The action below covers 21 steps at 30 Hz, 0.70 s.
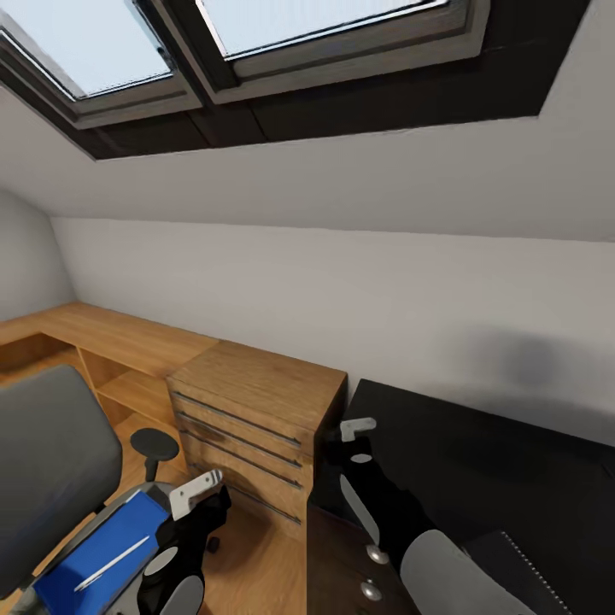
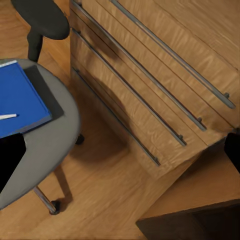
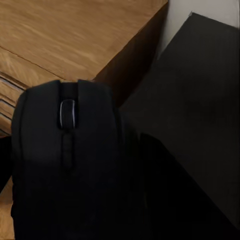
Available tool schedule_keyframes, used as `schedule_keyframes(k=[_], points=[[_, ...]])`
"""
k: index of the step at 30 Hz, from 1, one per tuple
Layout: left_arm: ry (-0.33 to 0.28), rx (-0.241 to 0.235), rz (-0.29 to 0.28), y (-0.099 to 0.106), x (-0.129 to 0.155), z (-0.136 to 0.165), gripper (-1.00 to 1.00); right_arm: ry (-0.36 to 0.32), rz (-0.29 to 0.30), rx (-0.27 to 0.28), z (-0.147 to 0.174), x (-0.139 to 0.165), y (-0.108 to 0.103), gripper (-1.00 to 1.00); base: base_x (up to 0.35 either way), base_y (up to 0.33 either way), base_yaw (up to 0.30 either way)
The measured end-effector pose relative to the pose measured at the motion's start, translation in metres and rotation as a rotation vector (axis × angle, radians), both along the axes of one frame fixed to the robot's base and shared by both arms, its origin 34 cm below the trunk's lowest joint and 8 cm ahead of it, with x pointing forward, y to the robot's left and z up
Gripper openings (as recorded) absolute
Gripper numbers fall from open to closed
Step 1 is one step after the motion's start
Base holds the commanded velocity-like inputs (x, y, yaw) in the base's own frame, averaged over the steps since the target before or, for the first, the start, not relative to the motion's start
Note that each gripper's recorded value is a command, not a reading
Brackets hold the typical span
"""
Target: In the bedroom, organize the workspace by keeping the computer under the desk, ensuring the monitor is on the desk, placing the keyboard on the desk next to the monitor, placing the mouse on the desk next to the keyboard, moving the folder from the swivel chair onto the desk next to the mouse, stacking the notebook on top of the folder with the pen on top of the notebook, and positioning the swivel chair next to the desk.
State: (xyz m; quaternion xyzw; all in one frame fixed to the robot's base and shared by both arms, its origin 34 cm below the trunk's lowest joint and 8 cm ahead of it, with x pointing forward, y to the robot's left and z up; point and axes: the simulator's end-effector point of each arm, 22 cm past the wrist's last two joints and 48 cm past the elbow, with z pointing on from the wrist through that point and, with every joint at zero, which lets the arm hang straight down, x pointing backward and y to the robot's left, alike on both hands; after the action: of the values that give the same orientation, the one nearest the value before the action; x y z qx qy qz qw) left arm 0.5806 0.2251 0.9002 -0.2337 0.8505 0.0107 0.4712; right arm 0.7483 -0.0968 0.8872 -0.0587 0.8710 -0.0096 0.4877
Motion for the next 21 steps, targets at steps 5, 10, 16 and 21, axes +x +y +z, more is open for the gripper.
schedule_keyframes(k=[5,10,16,21], points=[[0.0,-0.001,0.001,0.0,-0.001,0.006,1.0,0.027,-0.039,0.102,0.017,-0.009,0.009,-1.0,-0.282,0.012,0.0],[0.0,-0.001,0.003,0.001,-0.002,0.013,1.0,0.032,-0.04,0.118,0.025,-0.011,0.011,-1.0,-0.055,0.004,0.0],[0.0,-0.002,0.003,0.001,-0.003,0.02,1.0,0.03,-0.037,0.126,0.033,-0.013,0.013,-1.0,-0.003,0.0,0.0],[0.0,-0.002,0.003,0.001,-0.004,0.026,1.0,0.02,-0.041,0.129,0.042,-0.012,0.012,-1.0,0.0,0.0,0.0]])
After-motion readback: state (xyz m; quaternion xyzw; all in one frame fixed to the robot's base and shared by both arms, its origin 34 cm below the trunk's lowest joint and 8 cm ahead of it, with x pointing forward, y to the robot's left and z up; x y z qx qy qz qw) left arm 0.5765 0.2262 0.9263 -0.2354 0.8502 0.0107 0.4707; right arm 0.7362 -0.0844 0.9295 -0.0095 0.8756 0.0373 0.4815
